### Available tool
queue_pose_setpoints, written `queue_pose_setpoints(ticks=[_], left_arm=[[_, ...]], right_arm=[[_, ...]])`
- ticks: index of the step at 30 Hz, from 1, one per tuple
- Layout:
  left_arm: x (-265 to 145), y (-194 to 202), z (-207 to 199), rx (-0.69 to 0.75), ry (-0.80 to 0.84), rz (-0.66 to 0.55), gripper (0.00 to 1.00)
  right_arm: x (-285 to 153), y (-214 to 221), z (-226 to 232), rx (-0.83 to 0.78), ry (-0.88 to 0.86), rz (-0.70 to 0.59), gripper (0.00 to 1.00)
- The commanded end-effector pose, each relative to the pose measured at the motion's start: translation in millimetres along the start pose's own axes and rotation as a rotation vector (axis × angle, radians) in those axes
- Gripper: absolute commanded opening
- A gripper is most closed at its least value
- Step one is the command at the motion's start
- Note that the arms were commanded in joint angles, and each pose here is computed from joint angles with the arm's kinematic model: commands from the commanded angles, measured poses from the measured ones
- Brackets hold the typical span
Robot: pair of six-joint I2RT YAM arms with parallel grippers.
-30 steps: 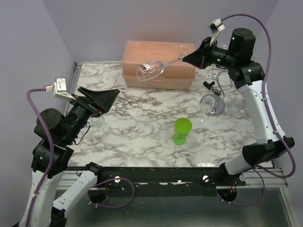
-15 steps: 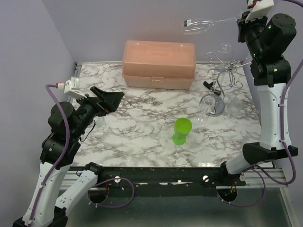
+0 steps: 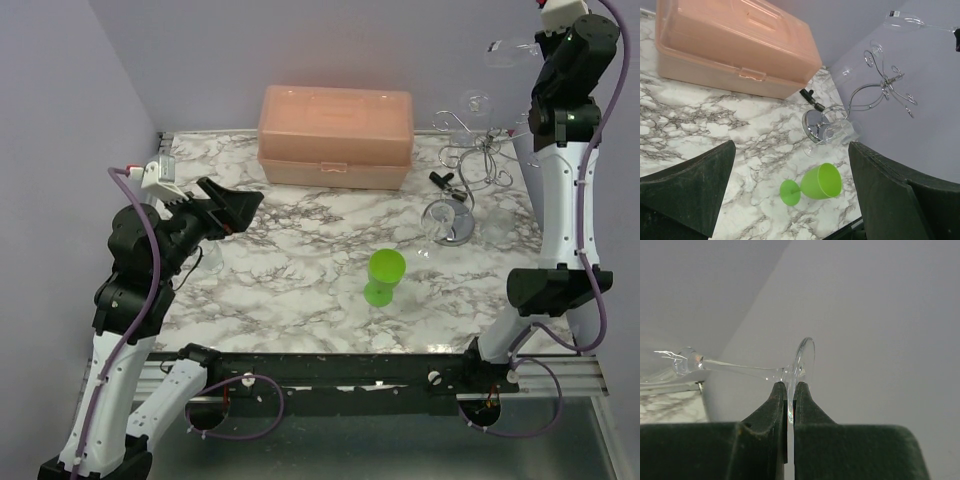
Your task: Place the wine glass upside down on the wine glass rack
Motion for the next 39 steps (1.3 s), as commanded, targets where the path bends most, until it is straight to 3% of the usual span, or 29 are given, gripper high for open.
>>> queue_pose_setpoints(ticks=[1, 11, 22, 39], left_arm=[[5, 5, 0, 0.023, 0.051, 0.019, 0.98], [8, 9, 9, 0.008, 0.072, 0.038, 0.98], [9, 16, 16, -0.015, 0.076, 0.051, 0.99], [10, 22, 20, -0.060, 0.081, 0.054, 0.98]], right_arm=[[4, -28, -31, -0.146, 0.150, -0.095, 0.00], [21, 1, 8, -0.503, -0.020, -0.072, 0.00], [14, 42, 45, -0.632, -0.218, -0.035, 0.00], [-9, 57, 60, -0.779, -0.363, -0.080, 0.00]])
Point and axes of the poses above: each gripper's point midway between its finger pads, its own x axis out along the fingers, its own z axis along the line the jaws close on, y = z × x, the point moved 2 cm from there along -x, back along the fingers, and after that the axes turned 10 degrees about x, right-handed, at the moved point
